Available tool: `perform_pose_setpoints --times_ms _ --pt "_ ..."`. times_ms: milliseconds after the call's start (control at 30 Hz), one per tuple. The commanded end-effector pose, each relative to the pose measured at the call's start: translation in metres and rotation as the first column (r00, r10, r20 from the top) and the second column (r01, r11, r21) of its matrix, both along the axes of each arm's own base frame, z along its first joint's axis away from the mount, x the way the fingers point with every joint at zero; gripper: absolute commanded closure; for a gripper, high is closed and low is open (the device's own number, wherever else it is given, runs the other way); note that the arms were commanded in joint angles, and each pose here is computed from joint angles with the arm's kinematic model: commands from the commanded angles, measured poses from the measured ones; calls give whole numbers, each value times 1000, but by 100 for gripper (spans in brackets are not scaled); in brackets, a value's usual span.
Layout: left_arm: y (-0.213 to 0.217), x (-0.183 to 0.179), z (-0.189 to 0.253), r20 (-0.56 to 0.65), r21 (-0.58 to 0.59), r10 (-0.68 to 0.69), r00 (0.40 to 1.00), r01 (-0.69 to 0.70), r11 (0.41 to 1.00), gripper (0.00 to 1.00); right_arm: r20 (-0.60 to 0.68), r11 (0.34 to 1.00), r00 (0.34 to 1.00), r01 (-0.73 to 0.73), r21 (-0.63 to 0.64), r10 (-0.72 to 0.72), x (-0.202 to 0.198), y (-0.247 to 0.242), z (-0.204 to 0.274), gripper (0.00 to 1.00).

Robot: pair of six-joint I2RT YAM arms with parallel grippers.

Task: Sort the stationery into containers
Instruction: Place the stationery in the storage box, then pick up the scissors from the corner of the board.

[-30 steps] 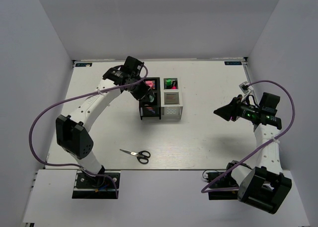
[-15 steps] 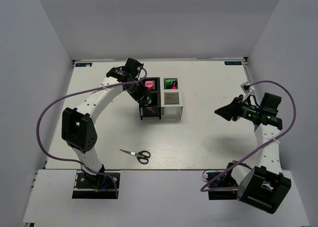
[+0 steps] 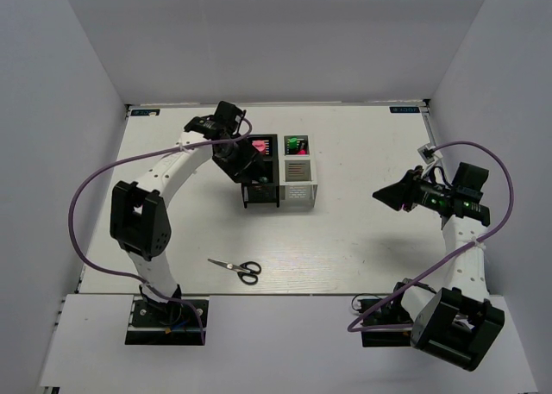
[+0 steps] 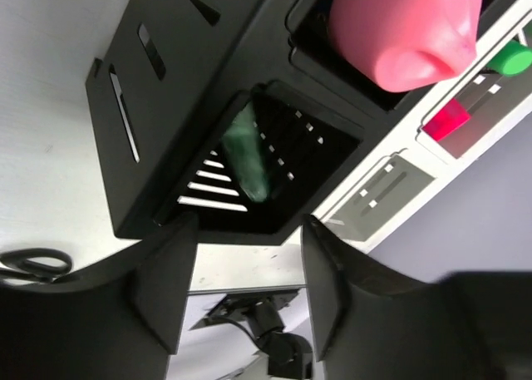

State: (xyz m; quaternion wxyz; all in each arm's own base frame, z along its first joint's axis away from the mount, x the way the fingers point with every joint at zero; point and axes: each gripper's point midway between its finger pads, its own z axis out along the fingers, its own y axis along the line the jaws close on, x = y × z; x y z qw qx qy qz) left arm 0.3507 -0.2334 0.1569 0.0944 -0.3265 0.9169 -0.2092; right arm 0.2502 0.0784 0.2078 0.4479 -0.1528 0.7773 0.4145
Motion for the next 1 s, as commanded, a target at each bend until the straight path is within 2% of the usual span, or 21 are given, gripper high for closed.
perform_pose_setpoints --times_ms 0,133,233,267,333,400,433,467,500,533,567,600,633,667,700,733,800,867,900,933,967 --pt "-1 8 17 40 -34 8 999 -7 999 33 10 1000 1000 -11 22 11 -2 1 4 56" --pt "-4 12 24 58 -48 7 998 -4 999 29 13 1000 1000 -13 24 13 -2 1 5 56" --pt "-12 12 50 126 -87 -33 991 45 995 41 12 1000 1000 -16 27 15 -4 2 5 56" --pt "-16 11 56 152 -86 -66 986 79 993 47 11 1000 1000 -16 26 16 -4 2 5 56" --pt "-24 9 91 257 -75 -137 957 161 984 74 19 1000 1000 -21 22 20 -4 2 6 60" --pt "-37 -1 117 364 -8 -267 892 290 957 100 46 998 998 -51 27 49 -6 5 9 81" --pt "-32 -10 132 412 57 -347 842 356 933 100 69 997 995 -77 16 76 -8 7 11 100" --pt "-28 -22 140 458 136 -444 770 433 891 100 125 985 980 -163 58 155 -16 17 22 100" --pt "-31 -43 154 504 179 -507 700 489 854 100 263 972 937 -232 -26 231 -20 20 19 100" --pt "-24 -50 151 513 270 -584 629 527 806 100 258 963 930 -269 -5 261 -34 27 25 100" --pt "-4 -70 117 439 387 -672 596 550 740 94 322 938 886 -344 -29 335 -37 39 35 89" --pt "4 -90 124 454 436 -697 556 543 718 65 366 920 847 -382 -86 386 -49 45 31 79" --pt "22 -100 92 362 516 -743 563 543 662 56 442 898 783 -400 -180 438 -47 47 38 71" --pt "44 -115 60 258 563 -763 593 549 618 51 377 890 808 -436 -135 453 -50 51 34 55" --pt "51 -129 72 322 571 -755 572 518 636 46 406 846 743 -486 -221 533 -48 60 42 46" --pt "59 -146 43 255 588 -778 575 547 597 39 369 837 752 -508 -203 546 -45 63 42 42" --pt "68 -173 15 218 617 -805 552 561 552 39 288 805 752 -533 -261 592 -28 72 37 40" --pt "70 -181 4 189 644 -825 533 567 514 48 147 843 836 -496 -209 528 -10 84 33 50" --pt "65 -190 -8 145 664 -868 474 604 441 58 148 849 862 -423 -317 485 8 81 18 86" --pt "55 -198 -14 123 678 -906 405 633 375 84 193 854 863 -384 -350 467 20 87 20 100" --pt "51 -199 -17 88 700 -943 321 654 288 93 121 884 905 -357 -303 407 18 88 14 100"
